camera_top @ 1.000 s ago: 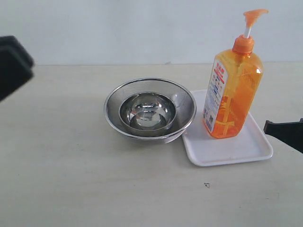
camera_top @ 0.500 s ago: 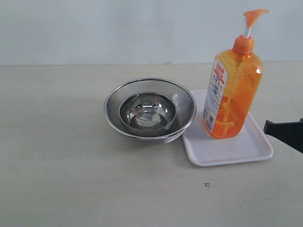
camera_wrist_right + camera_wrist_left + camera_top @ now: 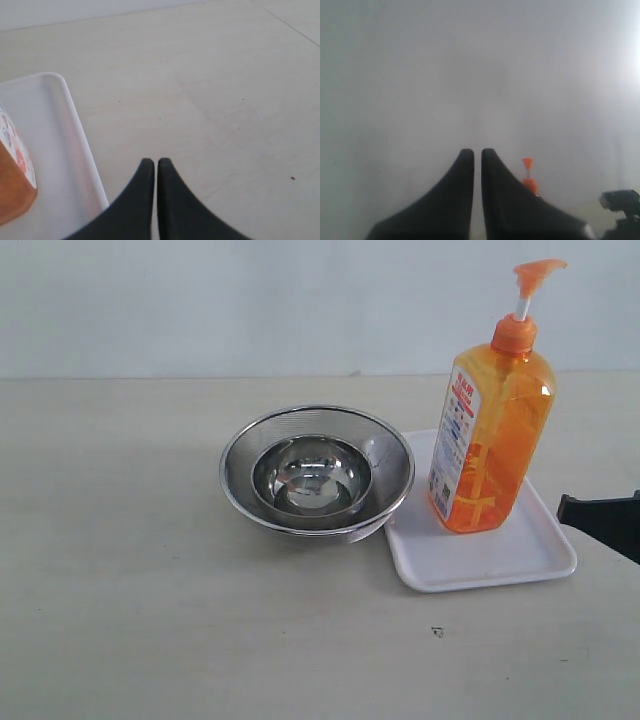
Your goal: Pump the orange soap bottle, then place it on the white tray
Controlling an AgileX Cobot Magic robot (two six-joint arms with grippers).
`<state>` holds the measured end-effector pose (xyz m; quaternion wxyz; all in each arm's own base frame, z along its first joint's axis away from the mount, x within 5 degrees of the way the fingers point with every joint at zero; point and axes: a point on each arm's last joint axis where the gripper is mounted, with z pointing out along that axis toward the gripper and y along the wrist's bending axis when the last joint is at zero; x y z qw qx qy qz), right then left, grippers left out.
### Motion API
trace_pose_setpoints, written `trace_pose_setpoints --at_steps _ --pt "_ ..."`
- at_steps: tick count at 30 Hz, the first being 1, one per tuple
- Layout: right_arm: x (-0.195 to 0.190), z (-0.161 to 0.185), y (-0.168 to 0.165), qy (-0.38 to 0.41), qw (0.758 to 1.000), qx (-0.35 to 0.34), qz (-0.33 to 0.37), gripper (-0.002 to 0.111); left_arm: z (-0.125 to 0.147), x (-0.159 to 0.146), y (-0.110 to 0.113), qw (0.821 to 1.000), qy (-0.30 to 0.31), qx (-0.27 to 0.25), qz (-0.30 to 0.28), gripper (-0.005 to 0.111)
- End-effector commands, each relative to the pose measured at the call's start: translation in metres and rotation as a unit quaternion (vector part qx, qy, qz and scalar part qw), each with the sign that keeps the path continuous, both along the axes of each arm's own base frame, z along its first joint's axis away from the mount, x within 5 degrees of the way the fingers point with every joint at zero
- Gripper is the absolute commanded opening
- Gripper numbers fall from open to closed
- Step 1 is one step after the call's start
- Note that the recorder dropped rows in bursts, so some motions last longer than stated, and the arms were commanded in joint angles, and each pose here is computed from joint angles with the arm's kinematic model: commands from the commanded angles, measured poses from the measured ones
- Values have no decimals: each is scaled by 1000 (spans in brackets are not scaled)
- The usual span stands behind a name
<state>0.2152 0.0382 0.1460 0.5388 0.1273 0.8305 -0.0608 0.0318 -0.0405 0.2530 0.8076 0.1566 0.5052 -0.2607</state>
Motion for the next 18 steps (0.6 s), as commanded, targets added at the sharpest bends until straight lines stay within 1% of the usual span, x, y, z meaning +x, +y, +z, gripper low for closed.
trace_pose_setpoints --at_steps 1,2,4,10,11,13,18 --pt "-1 2 -1 -4 1000 0 -1 0 -10 14 18 985 118 -109 69 5" --pt "-1 2 -1 -4 1000 0 -1 0 -14 16 21 981 137 -109 87 5" --pt "-1 2 -1 -4 1000 0 -1 0 -18 17 22 978 151 -105 98 5" --pt "-1 2 -1 -4 1000 0 -1 0 -25 19 22 976 161 -101 101 5" --pt "-1 2 -1 -4 1000 0 -1 0 -26 20 23 975 167 -101 110 5" --pt "-1 2 -1 -4 1000 0 -1 0 -28 21 26 969 183 -118 118 5" --pt "0 2 -1 -9 1000 -3 1 0 -28 21 29 967 179 -118 139 5"
